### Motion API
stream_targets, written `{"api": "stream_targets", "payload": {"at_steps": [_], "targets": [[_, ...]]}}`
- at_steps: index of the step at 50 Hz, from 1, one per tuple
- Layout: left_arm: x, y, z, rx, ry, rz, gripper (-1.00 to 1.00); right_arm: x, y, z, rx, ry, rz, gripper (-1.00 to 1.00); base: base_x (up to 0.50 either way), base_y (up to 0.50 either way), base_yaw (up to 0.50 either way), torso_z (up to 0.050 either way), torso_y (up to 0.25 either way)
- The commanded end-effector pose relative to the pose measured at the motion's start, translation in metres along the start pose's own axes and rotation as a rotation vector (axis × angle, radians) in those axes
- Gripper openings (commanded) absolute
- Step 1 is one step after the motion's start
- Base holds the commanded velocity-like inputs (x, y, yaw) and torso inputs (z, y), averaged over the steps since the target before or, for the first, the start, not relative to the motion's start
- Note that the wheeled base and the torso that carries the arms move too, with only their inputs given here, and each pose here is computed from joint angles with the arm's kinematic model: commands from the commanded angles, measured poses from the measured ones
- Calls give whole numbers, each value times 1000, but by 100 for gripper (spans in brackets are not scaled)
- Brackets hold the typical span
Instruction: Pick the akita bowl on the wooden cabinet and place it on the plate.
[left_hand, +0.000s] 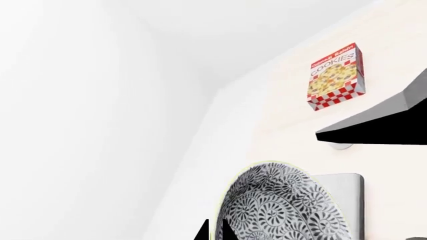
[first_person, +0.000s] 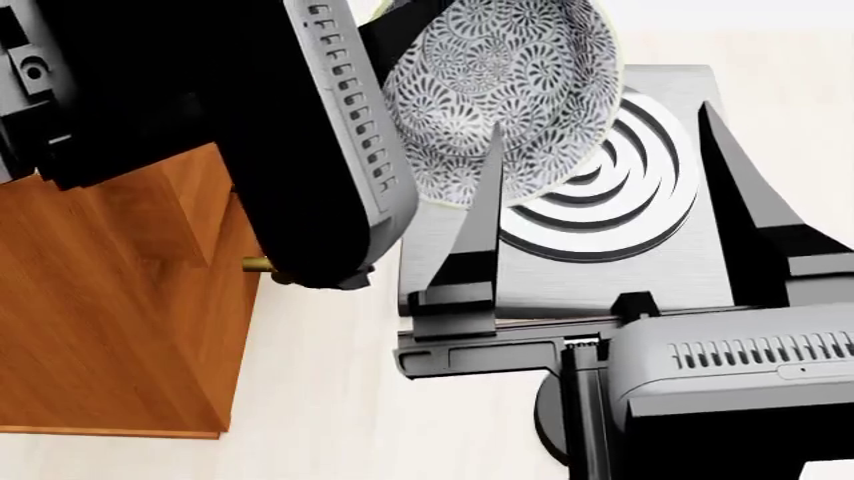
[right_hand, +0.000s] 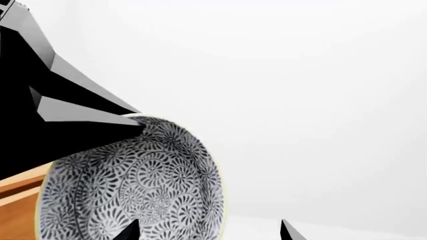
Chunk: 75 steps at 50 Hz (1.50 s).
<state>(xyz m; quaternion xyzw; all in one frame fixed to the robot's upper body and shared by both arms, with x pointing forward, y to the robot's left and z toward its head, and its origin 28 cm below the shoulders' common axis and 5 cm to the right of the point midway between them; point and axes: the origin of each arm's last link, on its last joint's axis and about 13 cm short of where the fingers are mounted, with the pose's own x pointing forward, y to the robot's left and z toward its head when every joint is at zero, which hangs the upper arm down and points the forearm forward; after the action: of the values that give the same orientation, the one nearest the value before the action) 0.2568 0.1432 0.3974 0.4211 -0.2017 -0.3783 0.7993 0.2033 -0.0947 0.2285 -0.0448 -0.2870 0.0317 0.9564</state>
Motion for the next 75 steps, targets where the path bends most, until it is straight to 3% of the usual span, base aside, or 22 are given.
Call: {"api": "stream_targets", "payload": {"at_steps": [1,46,47,66,69,75], "targets": [[-4,0,3,7,-24,1,-100,3,0,-3,3,10,1,100,0,0,0,0,0],[-9,-4,1,-5,-38,-27,-100,5,-3,-19,33,81,-26,100,0,0,0,0,0],[-9,-4,0,-5,-36,-27,-100,4,-3,-19,33,81,-27,-100,0,0,0,0,0],[-9,-4,0,-8,-35,-21,-100,4,-3,-17,22,72,-35,-100,0,0,0,0,1],[-9,-4,-1,-8,-29,-17,-100,5,-4,-18,-20,71,-67,-100,0,0,0,0,0],[-5,0,-6,-36,20,17,-100,8,-7,-15,1,70,-74,-100,0,0,0,0,0]]}}
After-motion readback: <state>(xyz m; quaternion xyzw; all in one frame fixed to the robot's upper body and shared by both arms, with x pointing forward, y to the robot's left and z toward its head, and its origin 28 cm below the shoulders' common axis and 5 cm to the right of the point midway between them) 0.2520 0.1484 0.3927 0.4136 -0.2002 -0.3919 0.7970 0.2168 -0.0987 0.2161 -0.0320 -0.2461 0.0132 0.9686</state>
